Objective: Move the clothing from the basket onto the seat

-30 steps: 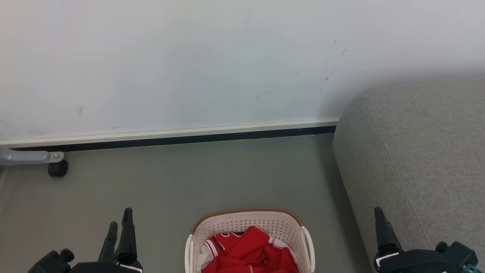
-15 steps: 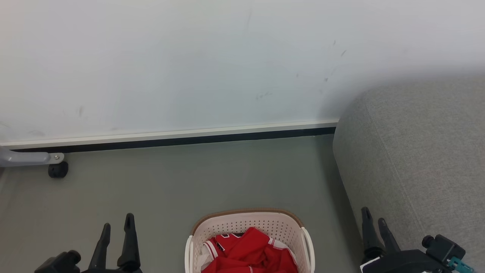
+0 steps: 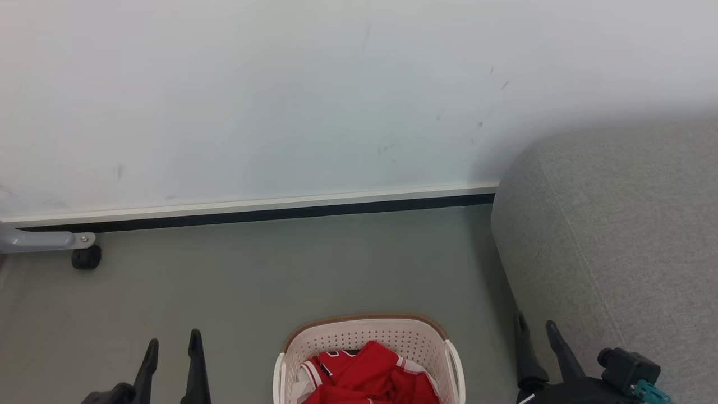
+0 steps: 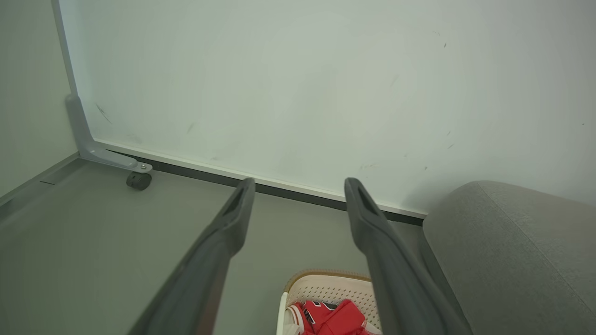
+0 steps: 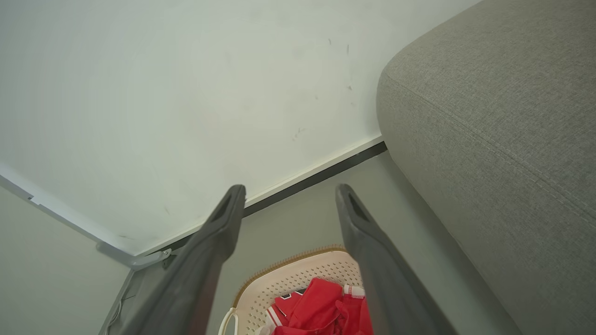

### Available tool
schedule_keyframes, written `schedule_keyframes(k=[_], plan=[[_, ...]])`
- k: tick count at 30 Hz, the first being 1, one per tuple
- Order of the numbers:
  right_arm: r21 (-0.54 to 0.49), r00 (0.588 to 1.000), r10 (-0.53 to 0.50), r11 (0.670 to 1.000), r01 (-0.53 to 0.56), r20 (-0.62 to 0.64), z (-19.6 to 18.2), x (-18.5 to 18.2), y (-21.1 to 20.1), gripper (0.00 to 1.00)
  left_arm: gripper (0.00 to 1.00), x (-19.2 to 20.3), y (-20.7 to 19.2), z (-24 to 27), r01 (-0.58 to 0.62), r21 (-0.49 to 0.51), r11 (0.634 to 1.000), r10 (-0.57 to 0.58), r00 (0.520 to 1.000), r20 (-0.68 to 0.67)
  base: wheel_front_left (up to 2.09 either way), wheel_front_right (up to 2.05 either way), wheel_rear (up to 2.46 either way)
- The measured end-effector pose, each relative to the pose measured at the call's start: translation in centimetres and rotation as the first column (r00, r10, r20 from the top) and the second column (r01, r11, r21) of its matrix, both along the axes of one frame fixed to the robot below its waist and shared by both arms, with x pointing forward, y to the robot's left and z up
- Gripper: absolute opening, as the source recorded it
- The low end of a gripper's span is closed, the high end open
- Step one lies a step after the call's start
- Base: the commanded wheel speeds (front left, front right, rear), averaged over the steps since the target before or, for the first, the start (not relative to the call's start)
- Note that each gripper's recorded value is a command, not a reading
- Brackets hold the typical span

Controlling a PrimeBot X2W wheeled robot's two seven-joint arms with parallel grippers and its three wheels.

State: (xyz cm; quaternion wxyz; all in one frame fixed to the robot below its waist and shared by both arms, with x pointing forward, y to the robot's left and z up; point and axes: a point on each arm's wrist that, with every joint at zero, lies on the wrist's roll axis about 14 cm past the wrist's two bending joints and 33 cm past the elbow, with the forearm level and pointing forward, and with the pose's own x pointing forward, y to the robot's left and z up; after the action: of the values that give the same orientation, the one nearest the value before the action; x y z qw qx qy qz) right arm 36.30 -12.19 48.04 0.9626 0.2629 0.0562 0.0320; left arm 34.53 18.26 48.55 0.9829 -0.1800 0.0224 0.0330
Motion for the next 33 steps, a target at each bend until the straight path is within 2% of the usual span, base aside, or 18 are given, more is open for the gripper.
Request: schedule_keyframes(k=[11,21,33], plan=[[-0.159,0.997,0.052,0.986,-0.042,0.06,0.5,-0.5,1.1,1.0,1.0,-0.8,-0.2,0.2,0.01,0.163,0.986,-0.015,1.0,0.028,0.0,0.0,0.0],[-0.278,0.988,0.102,0.958,-0.067,0.115,1.1,-0.9,2.3,1.0,1.0,-1.5,-0.6,0.3,0.025,0.305,0.952,-0.042,0.998,0.049,0.0,0.0,0.0],[-0.284,0.988,0.103,0.956,-0.067,0.113,1.0,-0.9,2.3,1.0,1.0,-1.6,-0.5,-0.1,0.027,0.305,0.952,-0.04,0.999,0.037,0.0,0.0,0.0]])
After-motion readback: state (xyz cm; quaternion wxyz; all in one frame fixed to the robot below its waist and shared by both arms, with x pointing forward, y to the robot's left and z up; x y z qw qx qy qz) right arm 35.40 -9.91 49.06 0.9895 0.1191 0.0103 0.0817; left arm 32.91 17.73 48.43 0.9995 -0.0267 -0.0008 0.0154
